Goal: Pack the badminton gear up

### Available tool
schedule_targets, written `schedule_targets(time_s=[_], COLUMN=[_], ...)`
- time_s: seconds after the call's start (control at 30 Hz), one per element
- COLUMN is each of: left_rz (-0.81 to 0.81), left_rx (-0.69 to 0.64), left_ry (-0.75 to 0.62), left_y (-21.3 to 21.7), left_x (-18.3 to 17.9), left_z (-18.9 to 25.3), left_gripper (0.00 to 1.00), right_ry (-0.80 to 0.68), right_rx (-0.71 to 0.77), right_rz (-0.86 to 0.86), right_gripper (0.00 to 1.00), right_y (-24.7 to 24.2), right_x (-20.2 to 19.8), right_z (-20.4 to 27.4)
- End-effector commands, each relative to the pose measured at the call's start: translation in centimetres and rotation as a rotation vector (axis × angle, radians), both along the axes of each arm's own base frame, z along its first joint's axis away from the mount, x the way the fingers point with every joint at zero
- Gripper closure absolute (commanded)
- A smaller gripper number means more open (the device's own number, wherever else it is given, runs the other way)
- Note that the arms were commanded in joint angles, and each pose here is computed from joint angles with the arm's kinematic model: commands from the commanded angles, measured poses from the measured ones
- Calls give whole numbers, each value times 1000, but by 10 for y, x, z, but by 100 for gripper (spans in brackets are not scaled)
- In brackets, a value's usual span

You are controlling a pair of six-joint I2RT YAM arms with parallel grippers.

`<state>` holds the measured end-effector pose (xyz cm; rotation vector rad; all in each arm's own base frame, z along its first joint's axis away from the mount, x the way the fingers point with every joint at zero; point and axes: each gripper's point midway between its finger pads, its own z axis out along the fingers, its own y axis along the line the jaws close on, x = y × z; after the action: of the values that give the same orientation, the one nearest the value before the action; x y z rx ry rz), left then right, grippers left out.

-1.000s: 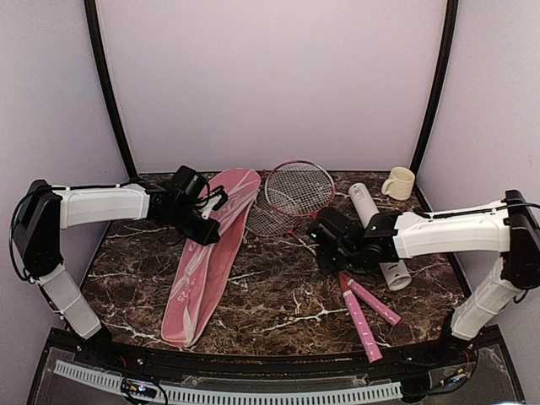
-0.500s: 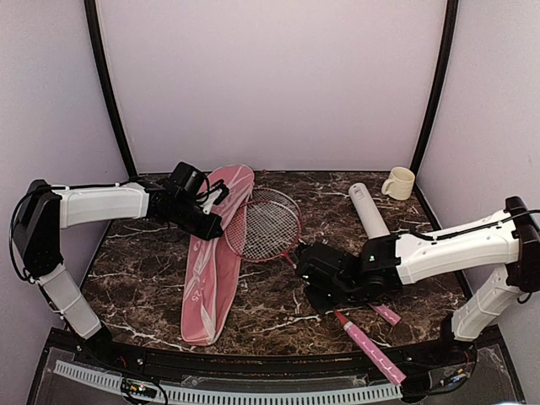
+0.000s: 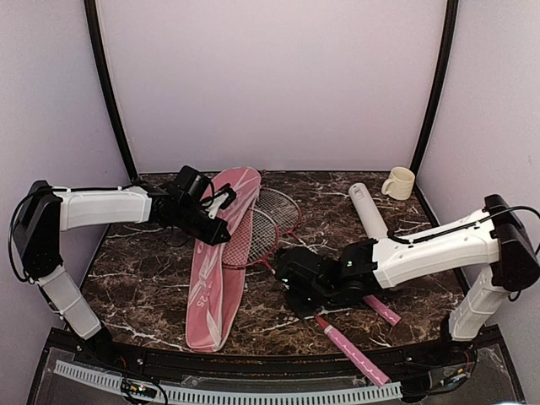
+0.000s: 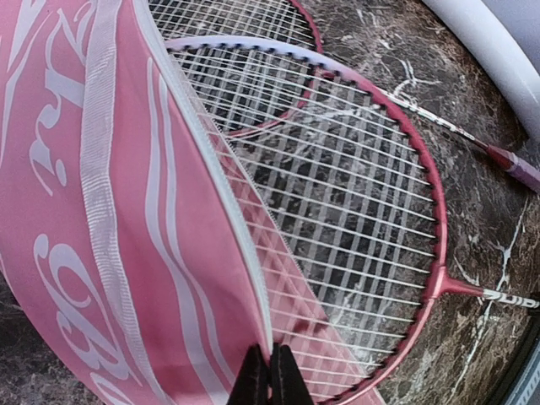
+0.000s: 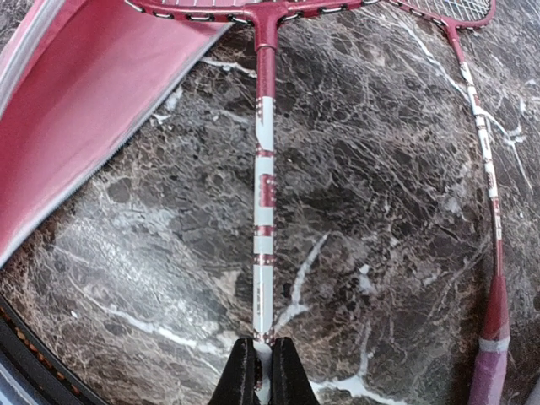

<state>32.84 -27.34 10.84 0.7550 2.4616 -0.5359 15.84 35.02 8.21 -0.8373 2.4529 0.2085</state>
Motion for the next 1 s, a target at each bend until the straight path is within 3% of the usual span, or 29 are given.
schedule_targets(time_s=[0.0,0.53,0.97], left_rz=[-75,-144,-161], left_rx=[-89,-216,-245], left_ry=[-33,23,48], left_y=[-26,-94,-117], left_x=[-20,-63,-77], left_z=[23,28,23], left_gripper=[100,100,100], right_ry=[-45,-44,-180], right_rx=[109,311,348], right_rz=[-40,-268,-398], right_gripper=[100,100,100], right_y=[37,69,62], right_x=[13,70,127], right_z=[15,20,28])
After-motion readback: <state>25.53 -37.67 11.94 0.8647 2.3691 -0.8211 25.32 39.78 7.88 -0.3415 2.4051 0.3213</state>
